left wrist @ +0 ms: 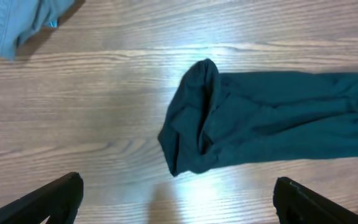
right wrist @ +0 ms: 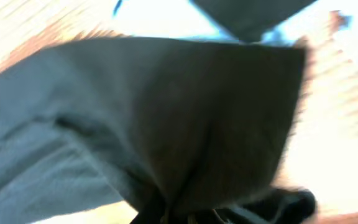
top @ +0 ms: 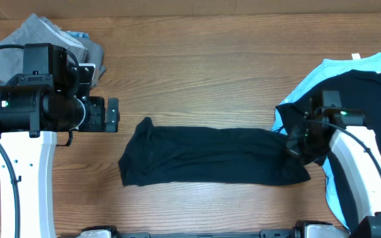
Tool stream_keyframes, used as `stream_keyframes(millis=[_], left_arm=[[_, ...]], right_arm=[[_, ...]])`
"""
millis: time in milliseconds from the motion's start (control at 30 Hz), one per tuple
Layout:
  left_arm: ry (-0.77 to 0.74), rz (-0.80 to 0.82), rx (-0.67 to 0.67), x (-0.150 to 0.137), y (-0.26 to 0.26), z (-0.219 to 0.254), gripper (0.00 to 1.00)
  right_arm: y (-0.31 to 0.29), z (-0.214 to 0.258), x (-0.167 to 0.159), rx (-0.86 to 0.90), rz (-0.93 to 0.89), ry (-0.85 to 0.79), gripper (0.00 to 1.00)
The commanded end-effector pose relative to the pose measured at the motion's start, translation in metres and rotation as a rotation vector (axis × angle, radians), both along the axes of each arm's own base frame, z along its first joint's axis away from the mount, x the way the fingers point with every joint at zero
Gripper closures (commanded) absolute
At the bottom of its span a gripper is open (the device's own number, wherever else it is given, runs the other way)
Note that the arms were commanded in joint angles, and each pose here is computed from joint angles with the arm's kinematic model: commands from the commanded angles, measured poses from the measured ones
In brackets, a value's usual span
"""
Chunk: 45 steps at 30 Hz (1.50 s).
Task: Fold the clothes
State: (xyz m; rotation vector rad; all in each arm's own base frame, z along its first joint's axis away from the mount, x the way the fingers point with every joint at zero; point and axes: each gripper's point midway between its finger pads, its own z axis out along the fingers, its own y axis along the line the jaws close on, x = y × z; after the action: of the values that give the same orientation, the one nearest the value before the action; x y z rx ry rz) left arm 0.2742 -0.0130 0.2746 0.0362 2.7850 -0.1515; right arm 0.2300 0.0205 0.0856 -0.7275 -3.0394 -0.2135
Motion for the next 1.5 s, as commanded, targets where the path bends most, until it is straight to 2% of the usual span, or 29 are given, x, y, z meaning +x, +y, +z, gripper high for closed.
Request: stream_keyframes(millis=[0,300,633,767,800,833,900,1133,1233,1367,1467], left_arm=[[-0.024,0.014,-0.004,0.002,0.001,0.006,0.0],[-0.024,0.014,-0.004,0.003,0.001,0.006,0.0],[-0.021,0.013,-0.007,0.002,0.001,0.005,0.0],[-0.021,0.013,-0.007,0.002,0.001,0.005,0.0],[-0.021,0.013,-0.007,0.002,0.001,0.005,0.0],[-0.022,0.013,-0.007,0.002,0.001,0.005,0.0],[-0.024,0.013,-0.008,0.002,0.001,0.006,0.0],[-0.025,-0.013,-0.085,0.002,-0.013,0.008,0.0],[-0.016,-0.014,-0.09,0.002,-0.014,0.005,0.0],[0.017,-0.01,-0.088,0.0,-0.013,-0.005,0.0],[0.051,-0.005,-0.09,-0.001,-0.013,-0.016,0.0]], right_arm=[[0.039,0.008,0.004,0.097,0.082,-0.032,0.96],[0.137,0.011,0.017,0.188,0.19,-0.145,0.96],[0.193,-0.018,0.015,0.261,0.252,-0.1,0.96],[0.207,-0.016,0.019,0.29,0.282,-0.132,0.89],[0.208,-0.016,0.019,0.293,0.273,-0.133,0.76],[0.208,-0.016,0.02,0.295,0.262,-0.132,0.68],[0.21,-0.014,0.02,0.305,0.263,-0.136,0.63],[0.202,-0.003,0.025,0.307,0.319,-0.183,0.63],[0.187,0.002,0.029,0.285,0.287,-0.197,0.63],[0.143,-0.011,0.03,0.142,0.193,-0.141,0.59],[0.113,-0.021,0.028,0.065,0.139,-0.094,0.59]])
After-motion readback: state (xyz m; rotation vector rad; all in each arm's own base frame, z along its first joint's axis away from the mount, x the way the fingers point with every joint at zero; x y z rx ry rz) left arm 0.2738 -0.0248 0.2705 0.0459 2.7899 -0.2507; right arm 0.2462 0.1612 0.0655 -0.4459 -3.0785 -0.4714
